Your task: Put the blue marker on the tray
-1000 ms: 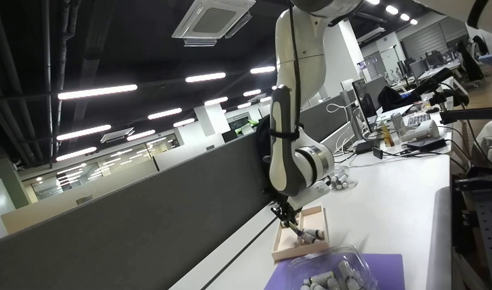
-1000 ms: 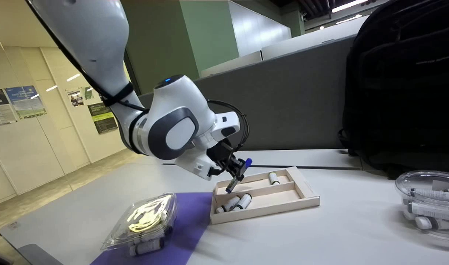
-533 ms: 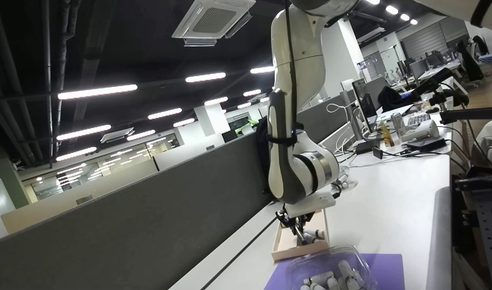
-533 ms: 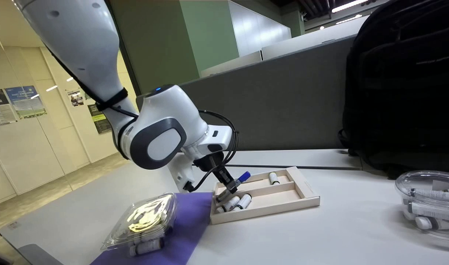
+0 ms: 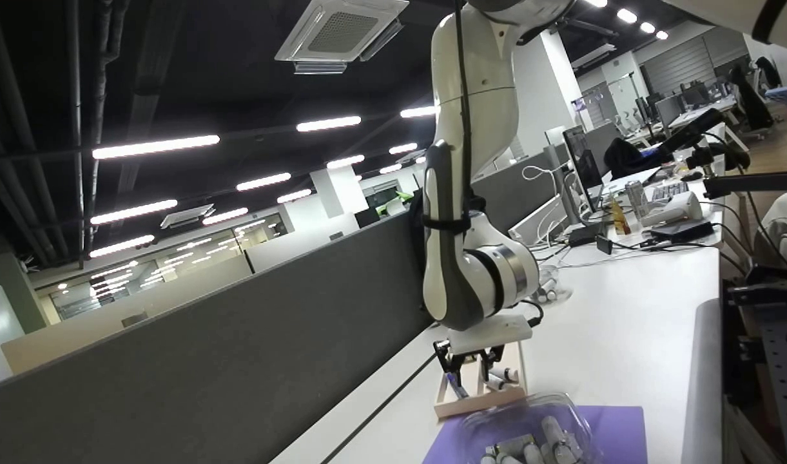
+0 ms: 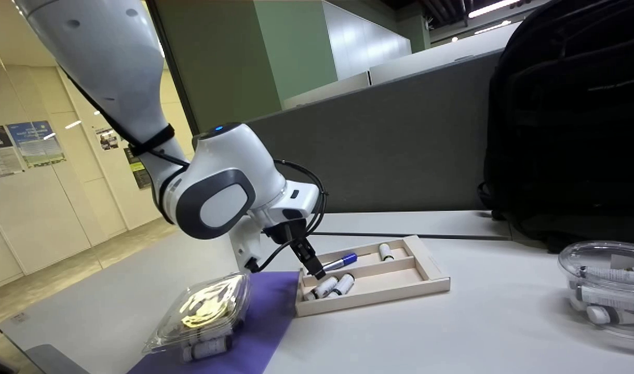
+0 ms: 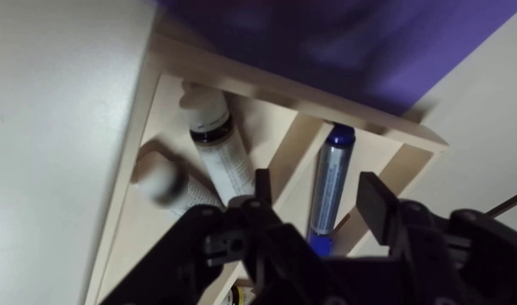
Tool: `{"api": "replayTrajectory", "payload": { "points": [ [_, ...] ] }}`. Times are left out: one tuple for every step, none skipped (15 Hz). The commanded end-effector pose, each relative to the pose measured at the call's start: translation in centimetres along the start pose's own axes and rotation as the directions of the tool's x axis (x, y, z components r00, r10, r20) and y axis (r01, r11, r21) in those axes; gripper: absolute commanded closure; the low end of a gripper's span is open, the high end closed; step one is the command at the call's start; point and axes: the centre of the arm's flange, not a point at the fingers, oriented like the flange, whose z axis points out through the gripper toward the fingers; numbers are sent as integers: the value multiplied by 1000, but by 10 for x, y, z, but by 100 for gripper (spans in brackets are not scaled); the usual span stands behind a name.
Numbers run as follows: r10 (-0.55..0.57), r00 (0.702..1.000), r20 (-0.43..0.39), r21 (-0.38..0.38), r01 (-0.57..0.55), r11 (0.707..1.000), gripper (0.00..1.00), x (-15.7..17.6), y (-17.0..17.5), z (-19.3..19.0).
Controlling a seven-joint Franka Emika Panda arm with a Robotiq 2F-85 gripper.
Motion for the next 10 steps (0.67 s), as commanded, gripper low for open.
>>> {"api": "replayTrajectory", "payload": {
  "points": [
    [5, 1000, 9, 46, -5, 999, 12, 1, -11, -15],
    [-17, 1000, 6, 62, 17, 998, 6, 2, -17, -21],
    [-36, 999, 6, 78, 35, 996, 2, 2, -24, -26],
    [-58, 998, 8, 98, 57, 994, 0, 3, -31, -32],
    [-81, 997, 8, 117, 80, 990, 0, 2, -39, -39],
    [-112, 994, 5, 138, 110, 984, 0, 2, -47, -47],
    [-142, 990, 11, 155, 138, 978, 0, 2, -55, -54],
    [-186, 982, 22, 174, 179, 968, 0, 1, -63, -62],
    [-252, 966, 49, 195, 239, 951, 0, -1, -70, -69],
    [-306, 950, 67, 215, 285, 934, 0, -3, -77, -75]
  ]
}}
